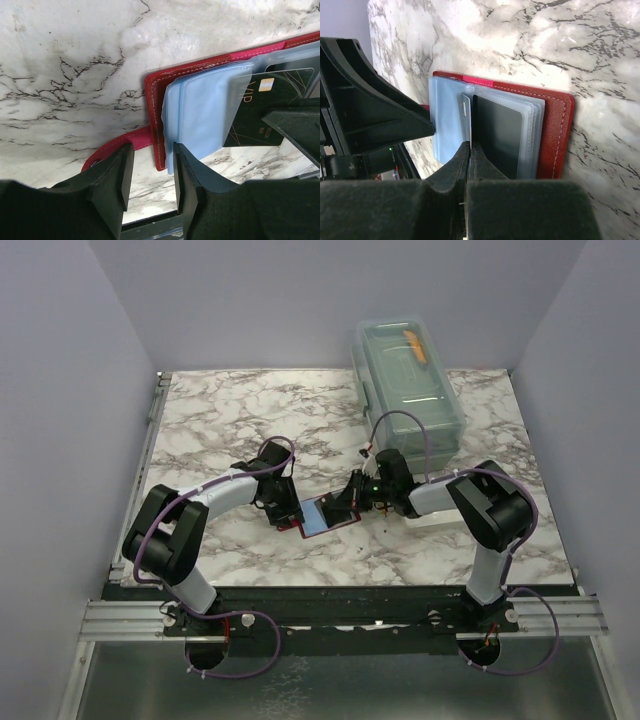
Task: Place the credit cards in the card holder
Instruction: Insert the credit card into the card holder.
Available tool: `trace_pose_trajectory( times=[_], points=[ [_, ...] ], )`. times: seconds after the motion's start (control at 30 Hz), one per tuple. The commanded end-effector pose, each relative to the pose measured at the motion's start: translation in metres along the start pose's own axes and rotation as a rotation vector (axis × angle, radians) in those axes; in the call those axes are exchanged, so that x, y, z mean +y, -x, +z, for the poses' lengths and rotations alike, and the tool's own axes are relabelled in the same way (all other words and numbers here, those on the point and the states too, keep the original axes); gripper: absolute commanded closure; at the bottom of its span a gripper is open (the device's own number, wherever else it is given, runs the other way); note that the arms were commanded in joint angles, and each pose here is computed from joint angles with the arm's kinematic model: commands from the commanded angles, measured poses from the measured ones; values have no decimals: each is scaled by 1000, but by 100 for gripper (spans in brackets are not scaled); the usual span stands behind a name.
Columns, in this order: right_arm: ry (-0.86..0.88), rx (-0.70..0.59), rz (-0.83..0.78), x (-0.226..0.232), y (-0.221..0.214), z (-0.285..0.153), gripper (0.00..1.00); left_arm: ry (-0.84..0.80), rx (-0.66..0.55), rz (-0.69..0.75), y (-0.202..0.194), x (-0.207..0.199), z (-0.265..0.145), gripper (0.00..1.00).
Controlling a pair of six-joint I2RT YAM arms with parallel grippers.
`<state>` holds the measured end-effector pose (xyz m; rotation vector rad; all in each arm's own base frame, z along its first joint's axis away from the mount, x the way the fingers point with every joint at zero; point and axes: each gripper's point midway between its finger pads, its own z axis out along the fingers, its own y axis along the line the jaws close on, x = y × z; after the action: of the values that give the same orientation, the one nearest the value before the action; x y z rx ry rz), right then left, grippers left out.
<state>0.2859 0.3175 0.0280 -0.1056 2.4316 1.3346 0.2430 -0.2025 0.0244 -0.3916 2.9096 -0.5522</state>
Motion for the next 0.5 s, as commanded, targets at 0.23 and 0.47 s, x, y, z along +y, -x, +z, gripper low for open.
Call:
trace_pose_trajectory(
  times=[0.23,0.47],
  points=[
    [-156,-118,1,-28,19,-3,100,37,-14,10,-4,17,21,58],
    [-159,-107,-17,-31,17,-1,100,30,-14,9,-4,15,20,59]
  ],
)
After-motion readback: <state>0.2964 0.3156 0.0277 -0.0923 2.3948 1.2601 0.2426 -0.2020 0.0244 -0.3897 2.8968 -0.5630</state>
